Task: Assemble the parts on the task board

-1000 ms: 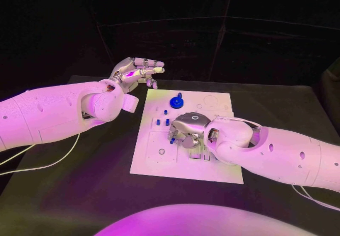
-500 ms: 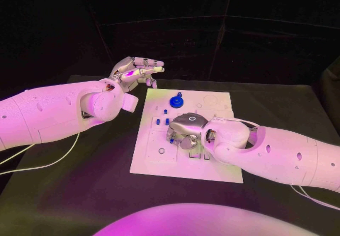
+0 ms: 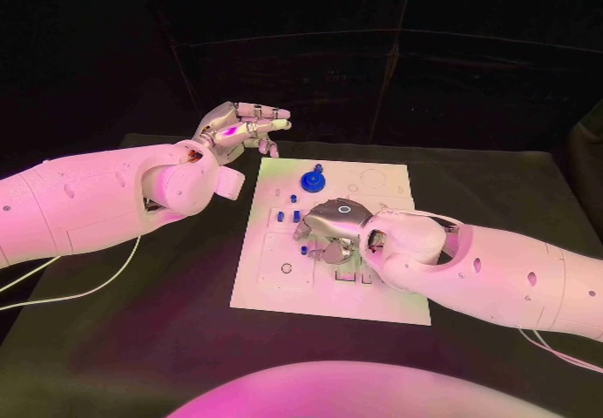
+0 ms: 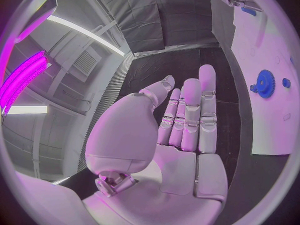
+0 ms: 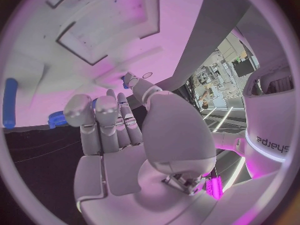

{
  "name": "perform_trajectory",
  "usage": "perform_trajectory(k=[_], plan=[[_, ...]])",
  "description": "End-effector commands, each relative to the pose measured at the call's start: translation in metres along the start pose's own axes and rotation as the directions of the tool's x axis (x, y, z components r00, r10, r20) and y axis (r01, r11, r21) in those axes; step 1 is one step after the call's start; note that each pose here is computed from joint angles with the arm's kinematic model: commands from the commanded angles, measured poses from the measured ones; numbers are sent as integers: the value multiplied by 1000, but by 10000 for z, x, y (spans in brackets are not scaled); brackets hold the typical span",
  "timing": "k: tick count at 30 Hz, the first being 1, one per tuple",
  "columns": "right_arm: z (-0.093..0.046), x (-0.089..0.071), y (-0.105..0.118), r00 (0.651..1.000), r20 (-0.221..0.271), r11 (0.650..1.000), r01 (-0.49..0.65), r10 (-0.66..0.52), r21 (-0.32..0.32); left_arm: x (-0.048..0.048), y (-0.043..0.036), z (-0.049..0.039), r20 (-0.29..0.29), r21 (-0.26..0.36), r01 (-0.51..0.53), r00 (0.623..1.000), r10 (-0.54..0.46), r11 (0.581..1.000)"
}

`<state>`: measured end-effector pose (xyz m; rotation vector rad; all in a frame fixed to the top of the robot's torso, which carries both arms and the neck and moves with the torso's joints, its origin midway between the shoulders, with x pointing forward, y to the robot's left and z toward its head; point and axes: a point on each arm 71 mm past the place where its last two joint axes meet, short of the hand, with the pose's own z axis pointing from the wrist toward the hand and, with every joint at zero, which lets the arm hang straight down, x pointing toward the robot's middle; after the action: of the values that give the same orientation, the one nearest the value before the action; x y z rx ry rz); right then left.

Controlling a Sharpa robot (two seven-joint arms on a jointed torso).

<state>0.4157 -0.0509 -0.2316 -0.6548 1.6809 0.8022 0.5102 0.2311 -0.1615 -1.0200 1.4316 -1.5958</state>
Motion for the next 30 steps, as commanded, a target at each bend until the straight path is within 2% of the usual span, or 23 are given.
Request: perform_trajectory(k=[1, 4, 7, 12, 16, 21, 30], plan=[[-63, -82, 2, 994, 105, 999, -32, 35, -33, 7, -12, 2, -14, 0, 10, 1000, -10, 1000], [-182, -118, -21, 987, 143, 996, -63, 71, -59, 4, -9, 1, -15, -4, 11, 1000, -11, 1000], [-395, -167, -115, 979, 172, 994, -103, 110, -45, -4, -5, -5, -17, -9, 12, 1000, -12, 1000], [-648, -330, -413, 968, 186, 981, -185, 170, 66, -10, -3, -8, -18, -10, 13, 1000, -13, 1000], [-788, -474, -703, 975, 171, 969, -173, 143, 174, -10, -2, -6, -19, -10, 13, 1000, -13, 1000], [-851, -526, -897, 987, 138, 962, -117, 84, 248, -1, 0, 0, -23, -10, 14, 1000, -14, 1000], [-777, -520, -977, 997, 78, 960, -20, -2, 281, 5, 4, 2, -27, -13, 16, 999, -16, 1000]])
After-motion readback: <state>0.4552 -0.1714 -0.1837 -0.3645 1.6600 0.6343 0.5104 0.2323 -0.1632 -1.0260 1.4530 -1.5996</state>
